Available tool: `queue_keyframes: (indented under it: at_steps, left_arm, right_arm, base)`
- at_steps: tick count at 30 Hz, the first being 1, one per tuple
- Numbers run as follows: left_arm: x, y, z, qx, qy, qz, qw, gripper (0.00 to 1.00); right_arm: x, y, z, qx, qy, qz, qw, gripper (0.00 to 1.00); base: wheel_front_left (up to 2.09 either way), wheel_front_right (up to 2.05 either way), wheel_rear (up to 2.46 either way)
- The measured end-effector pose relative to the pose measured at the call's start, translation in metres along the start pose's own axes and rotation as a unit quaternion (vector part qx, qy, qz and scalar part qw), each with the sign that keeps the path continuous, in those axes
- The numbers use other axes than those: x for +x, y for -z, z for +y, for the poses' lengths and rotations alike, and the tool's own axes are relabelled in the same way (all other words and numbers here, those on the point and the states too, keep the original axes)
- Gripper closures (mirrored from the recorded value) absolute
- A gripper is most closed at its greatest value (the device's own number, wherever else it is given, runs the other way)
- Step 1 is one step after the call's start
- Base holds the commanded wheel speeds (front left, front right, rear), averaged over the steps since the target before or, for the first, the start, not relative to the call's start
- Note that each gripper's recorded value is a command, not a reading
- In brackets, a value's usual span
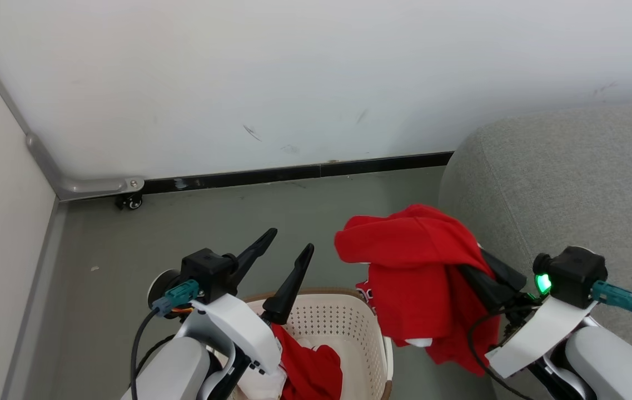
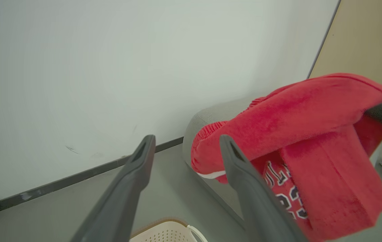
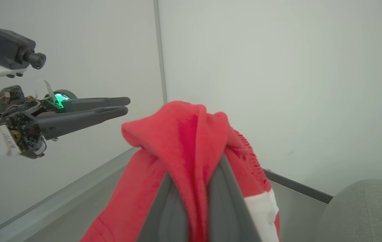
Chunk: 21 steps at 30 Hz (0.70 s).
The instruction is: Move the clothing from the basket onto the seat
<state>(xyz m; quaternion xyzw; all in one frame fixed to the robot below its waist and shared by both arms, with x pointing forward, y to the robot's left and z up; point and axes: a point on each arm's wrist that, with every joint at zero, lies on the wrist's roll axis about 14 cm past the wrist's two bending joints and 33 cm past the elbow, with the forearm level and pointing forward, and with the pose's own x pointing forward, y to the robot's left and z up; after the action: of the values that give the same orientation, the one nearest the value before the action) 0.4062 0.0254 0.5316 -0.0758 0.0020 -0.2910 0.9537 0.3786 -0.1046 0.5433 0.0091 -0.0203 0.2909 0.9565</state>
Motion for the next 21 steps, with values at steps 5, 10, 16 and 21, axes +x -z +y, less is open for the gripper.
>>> queue_keyframes:
  at_steps: [5, 10, 16, 21]
  left_arm:
    - [-0.006, 0.0, 0.013, -0.008, -0.027, -0.011, 1.0, 0.0]
    - [-0.008, -0.007, 0.029, -0.007, -0.057, -0.027, 0.998, 0.0]
    - [-0.007, -0.016, 0.037, -0.002, -0.076, -0.044, 0.996, 0.0]
    - [-0.005, -0.018, 0.035, -0.007, -0.078, -0.053, 0.995, 0.0]
  right_arm:
    - [-0.006, -0.002, -0.019, 0.005, 0.033, -0.005, 0.999, 1.0]
    - [-0.021, 0.0, -0.04, 0.014, 0.075, -0.01, 0.997, 1.0]
    - [-0.048, 0.008, -0.068, 0.026, 0.137, -0.009, 0.99, 1.0]
    - [-0.072, 0.015, -0.082, 0.034, 0.18, -0.008, 0.983, 1.0]
  base:
    - [0.0, 0.0, 0.0]
    - [0.0, 0.0, 0.0]
    - [0.0, 0.0, 0.0]
    - [0.0, 0.0, 0.0]
